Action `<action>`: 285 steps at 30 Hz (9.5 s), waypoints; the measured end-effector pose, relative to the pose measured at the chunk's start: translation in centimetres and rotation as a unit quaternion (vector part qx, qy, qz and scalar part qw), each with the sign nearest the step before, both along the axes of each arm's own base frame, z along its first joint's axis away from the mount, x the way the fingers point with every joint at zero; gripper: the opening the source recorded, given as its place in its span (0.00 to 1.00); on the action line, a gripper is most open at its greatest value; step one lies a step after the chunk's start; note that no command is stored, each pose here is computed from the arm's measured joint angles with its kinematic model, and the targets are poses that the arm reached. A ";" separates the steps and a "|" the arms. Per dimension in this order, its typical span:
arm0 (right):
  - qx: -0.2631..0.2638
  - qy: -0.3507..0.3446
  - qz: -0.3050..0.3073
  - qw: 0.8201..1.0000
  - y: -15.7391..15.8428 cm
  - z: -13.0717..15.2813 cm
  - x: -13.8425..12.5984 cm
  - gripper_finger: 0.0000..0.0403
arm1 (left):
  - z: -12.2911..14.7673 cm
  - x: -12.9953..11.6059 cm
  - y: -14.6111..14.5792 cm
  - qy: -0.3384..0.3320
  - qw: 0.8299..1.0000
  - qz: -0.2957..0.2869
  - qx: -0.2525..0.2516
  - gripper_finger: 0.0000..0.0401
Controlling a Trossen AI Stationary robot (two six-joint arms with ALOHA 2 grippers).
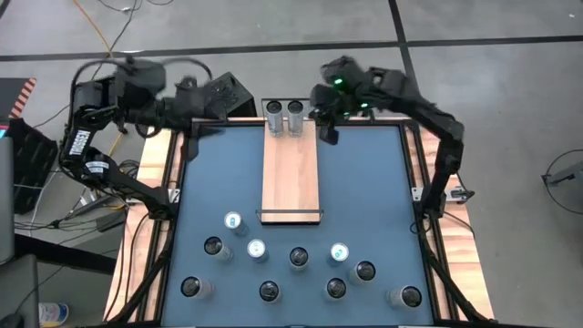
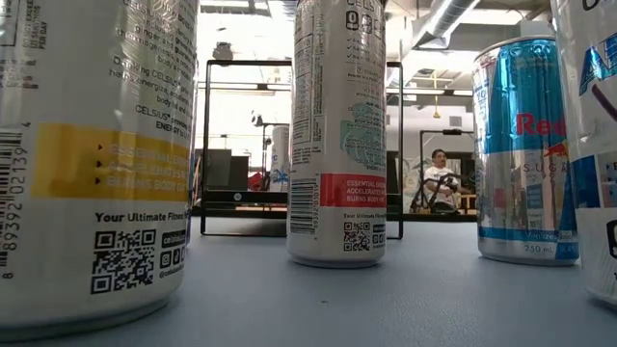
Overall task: Place canned beverage on shelf
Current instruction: Put the white and blue soda can on the shelf
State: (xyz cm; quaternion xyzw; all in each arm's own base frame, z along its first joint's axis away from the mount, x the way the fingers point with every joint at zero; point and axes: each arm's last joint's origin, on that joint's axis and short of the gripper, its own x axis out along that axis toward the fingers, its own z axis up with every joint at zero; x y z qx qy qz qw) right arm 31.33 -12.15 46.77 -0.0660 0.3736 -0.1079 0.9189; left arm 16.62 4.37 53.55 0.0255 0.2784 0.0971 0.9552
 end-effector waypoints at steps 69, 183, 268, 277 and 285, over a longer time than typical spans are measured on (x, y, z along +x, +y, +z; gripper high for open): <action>0.113 0.126 0.223 0.960 36.2 -9.7 -3.5 0.78 | -7.5 10.1 -18.0 0.072 0.972 -0.180 -0.135 0.49; 0.052 0.233 -0.042 0.970 1.2 -14.4 11.2 0.61 | -2.2 2.6 -2.9 -0.003 0.994 -0.091 0.068 0.49; -0.029 0.021 -0.029 0.999 5.5 5.1 -11.9 0.81 | -20.9 23.2 9.6 0.239 0.963 -0.119 0.018 0.76; -0.030 0.021 -0.030 0.999 5.4 5.1 -11.9 0.82 | -20.9 23.2 9.6 0.237 0.964 -0.122 0.018 0.61; -0.042 0.025 -0.042 0.998 5.3 5.1 -12.0 0.81 | -20.5 23.7 10.0 0.206 0.970 -0.120 0.039 0.60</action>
